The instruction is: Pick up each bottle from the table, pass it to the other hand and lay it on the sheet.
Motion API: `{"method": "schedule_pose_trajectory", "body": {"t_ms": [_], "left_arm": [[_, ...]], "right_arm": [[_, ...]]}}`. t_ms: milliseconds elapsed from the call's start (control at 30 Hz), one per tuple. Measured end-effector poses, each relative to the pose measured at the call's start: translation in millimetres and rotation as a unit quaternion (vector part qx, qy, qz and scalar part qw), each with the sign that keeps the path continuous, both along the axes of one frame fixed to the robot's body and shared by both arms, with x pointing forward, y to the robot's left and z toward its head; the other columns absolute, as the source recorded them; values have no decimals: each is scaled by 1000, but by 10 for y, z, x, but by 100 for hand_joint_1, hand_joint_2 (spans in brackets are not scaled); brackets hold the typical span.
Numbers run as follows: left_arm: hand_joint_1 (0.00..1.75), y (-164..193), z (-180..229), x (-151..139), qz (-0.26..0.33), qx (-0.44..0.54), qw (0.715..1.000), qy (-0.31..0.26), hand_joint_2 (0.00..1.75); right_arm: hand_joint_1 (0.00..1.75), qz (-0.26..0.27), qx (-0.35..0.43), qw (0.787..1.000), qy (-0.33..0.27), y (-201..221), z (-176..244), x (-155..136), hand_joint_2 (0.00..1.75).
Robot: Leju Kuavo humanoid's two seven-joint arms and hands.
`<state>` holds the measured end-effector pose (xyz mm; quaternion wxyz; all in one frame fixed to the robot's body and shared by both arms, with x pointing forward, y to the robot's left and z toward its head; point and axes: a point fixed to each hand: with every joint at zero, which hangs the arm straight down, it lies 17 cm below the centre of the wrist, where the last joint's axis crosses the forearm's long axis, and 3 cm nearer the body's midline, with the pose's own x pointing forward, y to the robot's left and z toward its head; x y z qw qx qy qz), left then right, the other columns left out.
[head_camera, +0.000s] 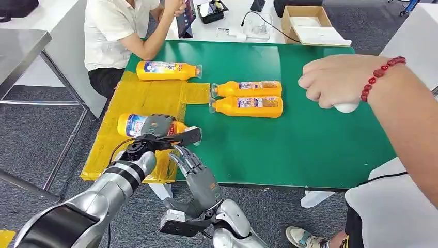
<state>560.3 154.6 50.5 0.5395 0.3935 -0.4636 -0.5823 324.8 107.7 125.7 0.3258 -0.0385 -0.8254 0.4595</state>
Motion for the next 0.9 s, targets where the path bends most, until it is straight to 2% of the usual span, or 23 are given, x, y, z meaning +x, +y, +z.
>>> {"method": "schedule_pose_trajectory", "body": {"t_ms": [67, 100, 133, 267, 400, 533, 733, 833, 900], "left_arm": [[143, -20, -60, -27, 4, -2, 1000, 16, 175], [21, -48, -76, -40, 5, -10, 1000, 21, 175], [0, -93, -94, -57, 4, -24, 999, 27, 175], [0, -245, -93, -82, 5, -97, 994, 43, 175], [0, -304, -127, -110, 0, -108, 992, 56, 175], [0, -513, -166, -197, -29, -159, 984, 79, 175], [0, -1036, 219, -296, -88, -300, 950, 19, 175], [0, -1144, 444, -334, -98, -361, 927, -11, 175], [0, -1181, 662, -374, -100, -431, 896, -34, 175]], "right_arm": [[0, 0, -1, 1000, 3, 9, -24, -4, 0], [0, 0, -2, 1000, 6, 11, -34, -5, 0], [0, 2, -2, 1000, 7, 14, -48, -12, 0], [0, 7, -2, 1000, 12, 21, -88, -38, 0], [0, 13, -3, 1000, 19, 28, -133, -60, 0], [0, 17, -5, 1000, 23, 38, -172, -83, 0], [0, 16, -13, 999, 27, 1, -258, -87, 0], [0, 16, -20, 999, 26, -20, -298, -92, 0], [0, 15, -24, 999, 26, -44, -327, -89, 0]]}}
